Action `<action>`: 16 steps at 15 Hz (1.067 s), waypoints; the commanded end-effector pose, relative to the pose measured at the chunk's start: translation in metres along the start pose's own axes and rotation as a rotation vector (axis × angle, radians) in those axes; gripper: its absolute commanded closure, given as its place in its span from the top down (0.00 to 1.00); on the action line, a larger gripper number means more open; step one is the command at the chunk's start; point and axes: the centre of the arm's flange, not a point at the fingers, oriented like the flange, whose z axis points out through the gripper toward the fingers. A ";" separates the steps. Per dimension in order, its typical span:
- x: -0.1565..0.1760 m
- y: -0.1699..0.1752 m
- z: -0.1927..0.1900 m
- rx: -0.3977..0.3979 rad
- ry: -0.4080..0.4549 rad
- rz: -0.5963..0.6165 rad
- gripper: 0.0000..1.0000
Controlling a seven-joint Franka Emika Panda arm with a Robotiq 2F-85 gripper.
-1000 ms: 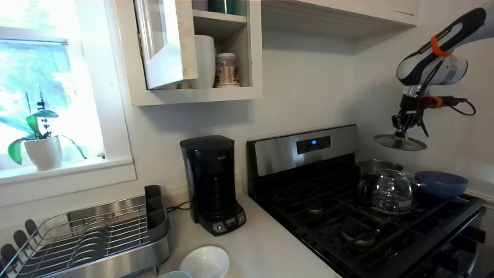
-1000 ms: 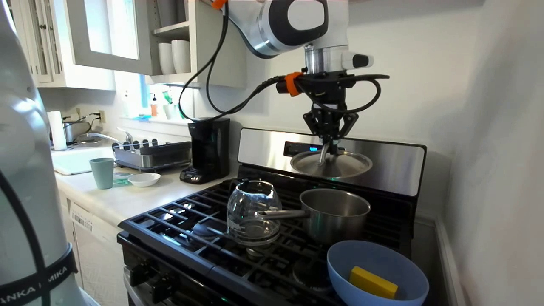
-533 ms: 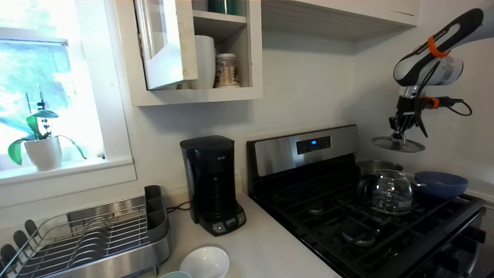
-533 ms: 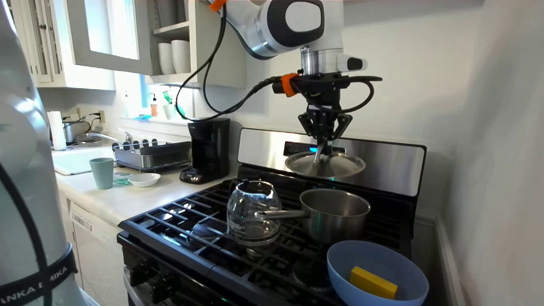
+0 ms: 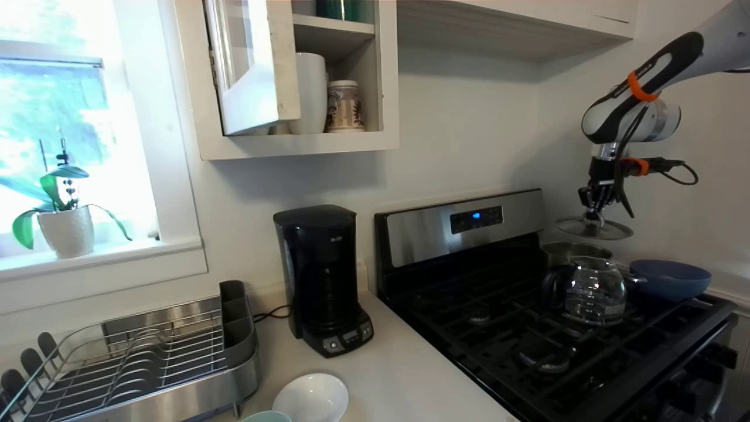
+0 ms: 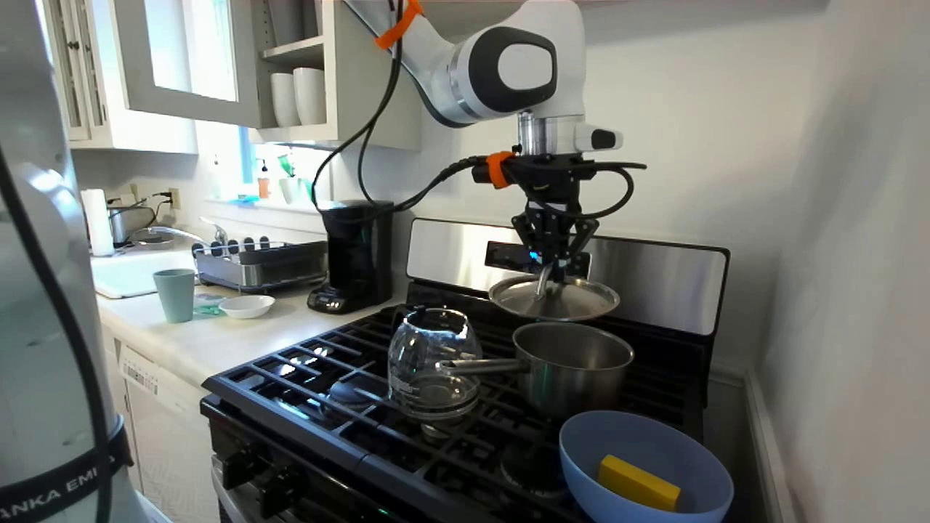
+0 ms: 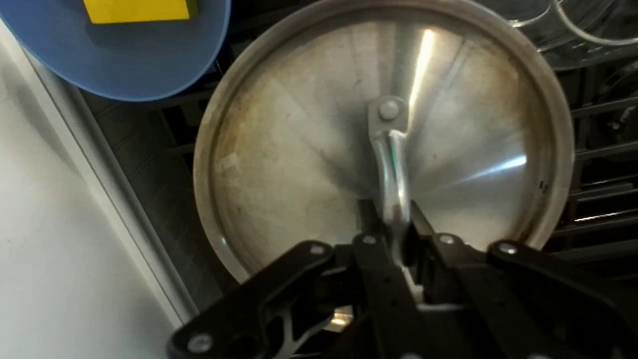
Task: Put the lid on the pot
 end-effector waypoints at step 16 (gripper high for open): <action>0.078 0.002 0.081 -0.037 -0.068 0.065 0.04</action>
